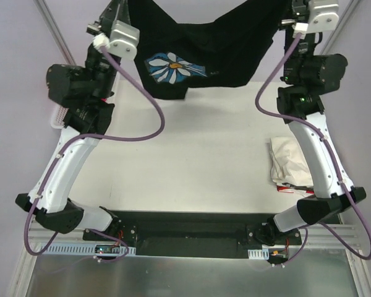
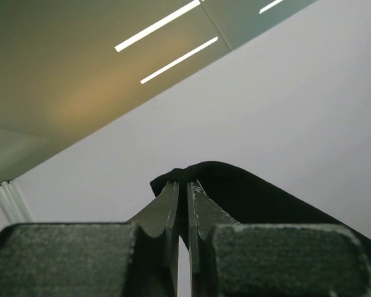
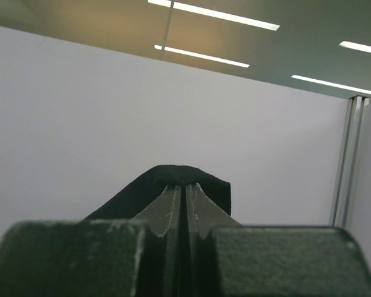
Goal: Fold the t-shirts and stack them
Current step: Flatten out the tshirt
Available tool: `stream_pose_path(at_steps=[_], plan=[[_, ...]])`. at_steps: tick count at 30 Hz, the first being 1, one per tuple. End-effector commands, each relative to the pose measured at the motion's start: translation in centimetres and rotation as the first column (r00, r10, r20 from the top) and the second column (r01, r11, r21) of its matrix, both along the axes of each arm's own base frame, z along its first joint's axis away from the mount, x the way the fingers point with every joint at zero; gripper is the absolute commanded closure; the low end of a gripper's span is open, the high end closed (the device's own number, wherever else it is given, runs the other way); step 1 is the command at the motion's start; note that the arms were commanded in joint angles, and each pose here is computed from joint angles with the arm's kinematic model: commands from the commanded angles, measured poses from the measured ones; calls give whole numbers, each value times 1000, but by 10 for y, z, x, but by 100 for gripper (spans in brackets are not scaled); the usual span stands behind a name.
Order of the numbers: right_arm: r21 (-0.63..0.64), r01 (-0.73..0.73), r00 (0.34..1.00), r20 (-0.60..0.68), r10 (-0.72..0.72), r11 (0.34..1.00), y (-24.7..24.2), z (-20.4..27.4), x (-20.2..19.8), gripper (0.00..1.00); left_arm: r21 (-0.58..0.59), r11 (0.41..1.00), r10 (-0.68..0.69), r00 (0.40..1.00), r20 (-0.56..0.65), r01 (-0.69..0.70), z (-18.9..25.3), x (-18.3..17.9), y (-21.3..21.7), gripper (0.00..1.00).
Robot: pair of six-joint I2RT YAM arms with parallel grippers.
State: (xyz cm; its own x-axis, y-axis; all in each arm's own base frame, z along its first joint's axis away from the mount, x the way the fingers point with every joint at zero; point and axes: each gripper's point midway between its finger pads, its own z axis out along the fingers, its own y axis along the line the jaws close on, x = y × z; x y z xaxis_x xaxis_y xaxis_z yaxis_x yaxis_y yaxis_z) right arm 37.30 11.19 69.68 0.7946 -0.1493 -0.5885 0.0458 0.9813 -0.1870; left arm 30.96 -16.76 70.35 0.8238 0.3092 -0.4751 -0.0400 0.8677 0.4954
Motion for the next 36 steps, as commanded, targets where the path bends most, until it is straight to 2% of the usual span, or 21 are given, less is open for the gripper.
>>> stream_pose_path(at_steps=[1, 12, 18, 21, 24, 25, 26, 28, 31, 36], plan=[[70, -25, 992, 124, 16, 997, -25, 42, -72, 99, -88, 996, -9, 989, 149, 23, 46, -73, 45, 100], [65, -50, 991, 129, 41, 997, -32, 40, -138, 99, -128, 987, -73, 986, 147, 92, 53, -129, 75, 100], [54, -32, 992, 122, 25, 998, -33, 38, -138, 99, -142, 986, -71, 986, 150, 93, 57, -133, 79, 100], [42, 0, 994, 106, -5, 999, -27, 32, -122, 99, -139, 988, -43, 989, 138, 63, 56, -114, 72, 100], [36, 46, 995, 90, -49, 998, -22, 25, -101, 99, -119, 993, -12, 994, 111, 25, 46, -75, 51, 100], [28, 53, 996, 71, -55, 998, -15, 18, -85, 99, -129, 992, 14, 995, 102, -1, 44, -65, 51, 100], [42, 72, 994, 73, -75, 997, -22, 22, -73, 99, -120, 992, 43, 994, 97, -31, 36, -39, 39, 100], [44, 81, 996, 37, -82, 996, -19, 12, -38, 99, -104, 994, 53, 993, 101, -43, 31, -21, 28, 100], [49, 89, 995, 34, -90, 995, -24, 11, -13, 99, -92, 995, 55, 993, 108, -45, 29, -6, 22, 100], [150, 111, 992, 41, -118, 982, -69, 17, -1, 99, -69, 995, 88, 984, 155, -78, 40, -19, 35, 100]])
